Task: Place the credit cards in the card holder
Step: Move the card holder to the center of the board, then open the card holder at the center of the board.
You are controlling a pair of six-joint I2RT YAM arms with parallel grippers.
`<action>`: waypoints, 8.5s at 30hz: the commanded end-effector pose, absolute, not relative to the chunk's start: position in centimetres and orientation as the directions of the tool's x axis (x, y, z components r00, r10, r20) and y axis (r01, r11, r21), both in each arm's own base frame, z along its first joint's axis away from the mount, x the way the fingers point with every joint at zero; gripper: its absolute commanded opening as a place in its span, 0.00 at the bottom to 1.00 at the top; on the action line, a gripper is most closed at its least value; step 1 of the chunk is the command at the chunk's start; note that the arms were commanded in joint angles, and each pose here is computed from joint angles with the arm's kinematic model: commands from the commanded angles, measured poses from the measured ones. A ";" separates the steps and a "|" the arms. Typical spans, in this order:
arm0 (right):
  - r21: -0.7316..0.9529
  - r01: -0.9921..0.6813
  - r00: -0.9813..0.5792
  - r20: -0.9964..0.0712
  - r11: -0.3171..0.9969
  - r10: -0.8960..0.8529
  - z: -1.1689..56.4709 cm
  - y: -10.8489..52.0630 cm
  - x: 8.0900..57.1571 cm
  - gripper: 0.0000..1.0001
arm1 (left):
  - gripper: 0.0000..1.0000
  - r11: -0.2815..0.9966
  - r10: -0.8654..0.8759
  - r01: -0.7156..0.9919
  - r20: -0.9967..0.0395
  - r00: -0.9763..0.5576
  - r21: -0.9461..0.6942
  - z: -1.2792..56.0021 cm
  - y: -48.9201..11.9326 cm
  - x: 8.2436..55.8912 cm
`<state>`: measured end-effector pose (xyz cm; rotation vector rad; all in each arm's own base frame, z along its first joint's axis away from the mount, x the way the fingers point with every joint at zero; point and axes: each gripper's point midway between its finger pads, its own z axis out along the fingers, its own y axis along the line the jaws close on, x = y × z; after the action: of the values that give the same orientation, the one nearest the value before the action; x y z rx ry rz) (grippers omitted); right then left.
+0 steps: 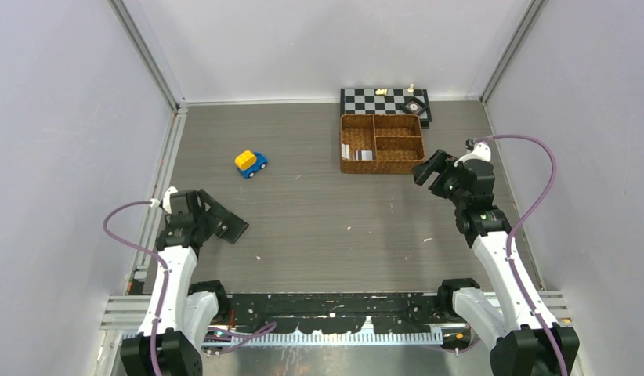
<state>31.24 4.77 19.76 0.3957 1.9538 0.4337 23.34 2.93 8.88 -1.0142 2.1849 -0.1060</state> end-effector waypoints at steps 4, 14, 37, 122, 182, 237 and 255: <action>0.471 0.031 -0.344 -0.823 0.882 0.452 22.0 4.9 31.5 0.86 | 1.00 0.611 -0.743 -0.694 -0.579 -0.336 -0.381 7.7 3.9 23.1; 0.468 0.039 -0.346 -0.823 0.883 0.452 21.8 4.8 31.4 0.86 | 0.77 0.666 -0.709 -0.637 -0.597 -0.376 -0.389 5.9 3.5 24.4; 0.498 -0.027 -0.466 -0.774 0.867 0.430 19.9 7.0 32.3 0.85 | 0.47 0.786 -0.610 -0.393 -0.497 -0.617 -0.477 2.7 -1.5 29.7; 0.792 -0.284 -0.954 -0.291 0.541 -0.074 4.7 34.8 23.6 0.40 | 0.46 0.690 -0.307 -0.101 -0.163 -0.938 -0.717 1.6 -23.6 18.4; 0.805 -0.219 -0.934 -0.337 0.552 0.121 5.6 33.1 22.1 0.00 | 0.21 0.929 -0.130 0.030 -0.402 -0.906 -0.368 2.2 -18.4 21.7; 0.860 -0.001 -0.941 -0.173 0.510 0.290 1.9 33.6 21.8 0.21 | 0.24 0.951 -0.011 0.065 -0.242 -0.970 -0.302 -2.6 -19.7 18.6; 0.849 0.177 -0.924 -0.032 0.498 0.381 1.6 35.0 21.2 0.14 | 0.14 0.948 -0.008 0.074 -0.253 -0.967 -0.309 -2.7 -20.0 18.4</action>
<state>22.78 34.45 2.89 0.4275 2.4322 1.4358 21.81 -22.93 1.69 0.0126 2.6978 -0.6642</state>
